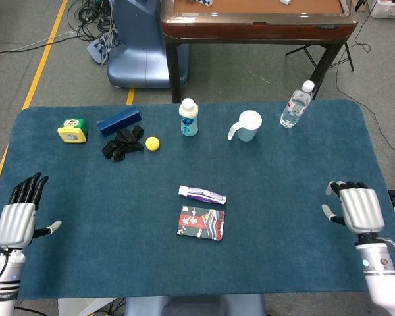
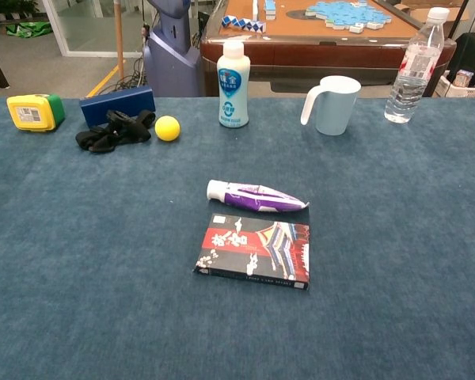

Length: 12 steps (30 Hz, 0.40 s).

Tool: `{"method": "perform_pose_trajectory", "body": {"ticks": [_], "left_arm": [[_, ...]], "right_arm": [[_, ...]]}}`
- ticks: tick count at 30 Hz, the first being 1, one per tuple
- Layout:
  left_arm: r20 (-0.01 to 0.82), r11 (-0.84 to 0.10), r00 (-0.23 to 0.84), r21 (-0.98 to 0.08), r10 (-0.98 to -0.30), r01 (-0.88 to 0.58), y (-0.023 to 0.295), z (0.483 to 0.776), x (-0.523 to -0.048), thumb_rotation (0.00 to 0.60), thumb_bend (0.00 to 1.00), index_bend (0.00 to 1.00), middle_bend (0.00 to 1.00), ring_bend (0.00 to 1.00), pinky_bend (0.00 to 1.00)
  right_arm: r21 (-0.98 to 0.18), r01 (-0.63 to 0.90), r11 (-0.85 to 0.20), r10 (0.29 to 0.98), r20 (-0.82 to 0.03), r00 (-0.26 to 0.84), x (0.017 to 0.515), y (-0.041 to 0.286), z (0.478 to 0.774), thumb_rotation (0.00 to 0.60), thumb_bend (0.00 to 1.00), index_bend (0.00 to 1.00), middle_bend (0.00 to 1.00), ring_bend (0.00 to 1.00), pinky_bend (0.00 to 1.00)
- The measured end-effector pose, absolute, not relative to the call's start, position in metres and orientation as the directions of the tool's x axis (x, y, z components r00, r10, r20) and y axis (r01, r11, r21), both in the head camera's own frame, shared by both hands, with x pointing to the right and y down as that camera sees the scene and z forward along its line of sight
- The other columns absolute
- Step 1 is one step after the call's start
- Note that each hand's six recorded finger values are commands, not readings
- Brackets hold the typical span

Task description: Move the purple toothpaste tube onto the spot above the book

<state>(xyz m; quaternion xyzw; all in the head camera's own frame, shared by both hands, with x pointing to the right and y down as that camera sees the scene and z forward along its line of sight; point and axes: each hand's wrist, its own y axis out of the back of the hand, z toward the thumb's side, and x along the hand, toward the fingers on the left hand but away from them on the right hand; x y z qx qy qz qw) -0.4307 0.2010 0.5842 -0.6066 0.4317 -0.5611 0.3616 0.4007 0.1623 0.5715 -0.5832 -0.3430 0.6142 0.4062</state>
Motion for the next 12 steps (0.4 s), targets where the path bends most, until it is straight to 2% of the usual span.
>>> {"method": "perform_pose_trajectory", "body": {"ticks": [6,12], "left_arm": [[0.370,-0.367,-0.023,-0.925,-0.929,-0.095,0.227,0.575,-0.431,0.600,0.05,0.00,0.00,0.00,0.05],[0.376,-0.371,-0.038,-0.924,-0.926,-0.095,0.240,0.569,-0.428,0.600,0.05,0.00,0.00,0.00,0.05]], "right_arm": [[-0.895,-0.066,-0.442,0.897,-0.439,-0.049,0.423,0.198,0.567,0.600,0.32,0.50,0.52,0.44,0.41],[-0.900,-0.035,-0.434,0.900,-0.432,-0.058,0.427,0.211,0.566,0.600,0.32,0.50,0.53,0.44,0.41]]}}
